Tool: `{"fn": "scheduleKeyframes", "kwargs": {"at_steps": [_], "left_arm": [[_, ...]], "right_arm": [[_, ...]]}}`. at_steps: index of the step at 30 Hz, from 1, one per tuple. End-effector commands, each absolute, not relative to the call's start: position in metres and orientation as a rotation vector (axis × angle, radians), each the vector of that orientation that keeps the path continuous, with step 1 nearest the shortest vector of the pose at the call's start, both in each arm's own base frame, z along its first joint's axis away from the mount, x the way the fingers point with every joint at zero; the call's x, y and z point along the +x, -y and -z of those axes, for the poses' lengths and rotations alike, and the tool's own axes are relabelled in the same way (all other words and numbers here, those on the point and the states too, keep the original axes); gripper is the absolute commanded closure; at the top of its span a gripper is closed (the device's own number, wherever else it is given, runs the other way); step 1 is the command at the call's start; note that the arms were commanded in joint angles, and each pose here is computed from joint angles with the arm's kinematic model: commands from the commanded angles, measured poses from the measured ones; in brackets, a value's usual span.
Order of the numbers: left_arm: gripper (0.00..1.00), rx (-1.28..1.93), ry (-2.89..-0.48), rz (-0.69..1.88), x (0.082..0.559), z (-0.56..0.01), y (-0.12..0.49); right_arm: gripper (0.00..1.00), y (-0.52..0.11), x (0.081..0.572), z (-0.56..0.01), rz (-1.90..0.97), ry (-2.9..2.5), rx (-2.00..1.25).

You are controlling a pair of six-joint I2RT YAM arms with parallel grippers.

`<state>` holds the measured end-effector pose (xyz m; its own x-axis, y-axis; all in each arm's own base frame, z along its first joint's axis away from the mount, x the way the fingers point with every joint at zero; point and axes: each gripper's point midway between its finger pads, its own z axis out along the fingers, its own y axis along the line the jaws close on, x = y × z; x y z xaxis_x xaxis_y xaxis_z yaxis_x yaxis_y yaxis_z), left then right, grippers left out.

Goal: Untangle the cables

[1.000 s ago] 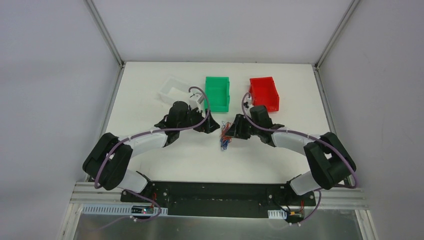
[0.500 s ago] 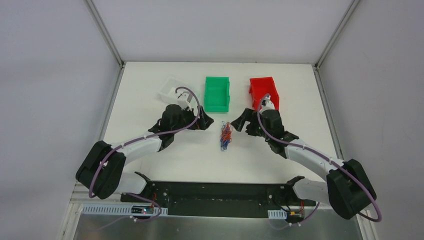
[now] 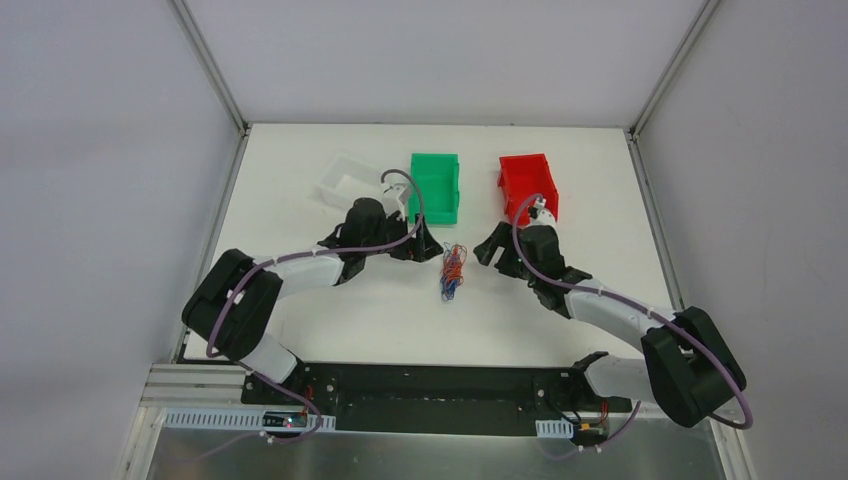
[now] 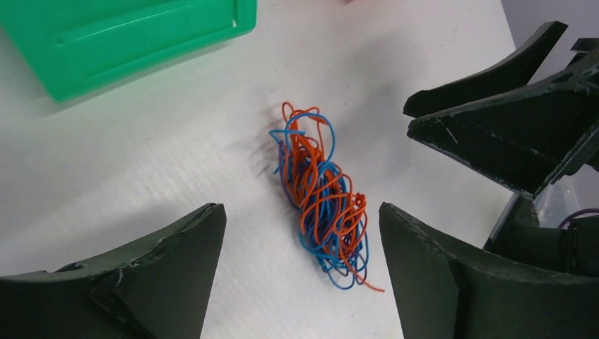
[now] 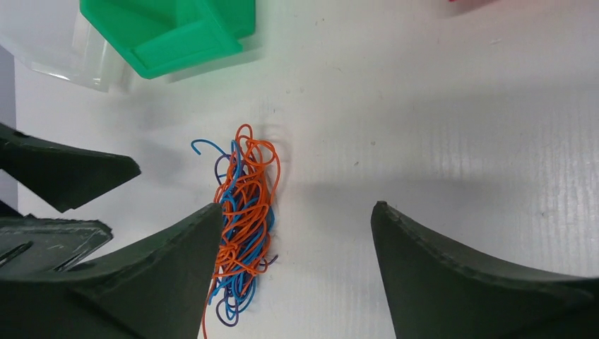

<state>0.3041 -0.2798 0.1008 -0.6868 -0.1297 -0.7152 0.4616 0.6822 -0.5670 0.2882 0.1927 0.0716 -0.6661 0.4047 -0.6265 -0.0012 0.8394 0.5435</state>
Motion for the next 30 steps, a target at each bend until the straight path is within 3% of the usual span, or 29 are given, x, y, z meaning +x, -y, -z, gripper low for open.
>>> {"fn": "scheduleKeyframes", "kwargs": {"at_steps": [1,8,15,17,20,22,25,30], "left_arm": [[0.21,0.387,-2.174,1.144,0.3,-0.1,0.313],[0.34,0.409,-2.233,1.187,0.297,-0.089,0.326],[0.36,0.48,-2.3,1.134,0.291,-0.074,0.34],[0.41,0.485,-2.35,1.113,0.289,-0.066,0.342],[0.53,0.443,-2.44,1.005,0.295,-0.049,0.334],[0.67,0.444,-2.489,0.974,0.295,-0.041,0.332],[1.0,0.465,-2.499,1.013,0.293,-0.043,0.337],[1.0,0.549,-2.34,1.165,0.282,-0.077,0.347]], "right_arm": [[0.23,-0.189,0.298,-0.094,-0.652,-2.132,0.291],[0.32,-0.211,0.294,-0.091,-0.754,-2.188,0.207],[0.37,-0.223,0.289,-0.087,-0.821,-2.225,0.166],[0.38,-0.225,0.289,-0.086,-0.83,-2.232,0.162],[0.39,-0.226,0.289,-0.086,-0.835,-2.228,0.16],[0.39,-0.227,0.29,-0.086,-0.837,-2.23,0.159],[0.42,-0.227,0.289,-0.084,-0.839,-2.235,0.155],[0.46,-0.228,0.288,-0.088,-0.85,-2.226,0.133]]}}
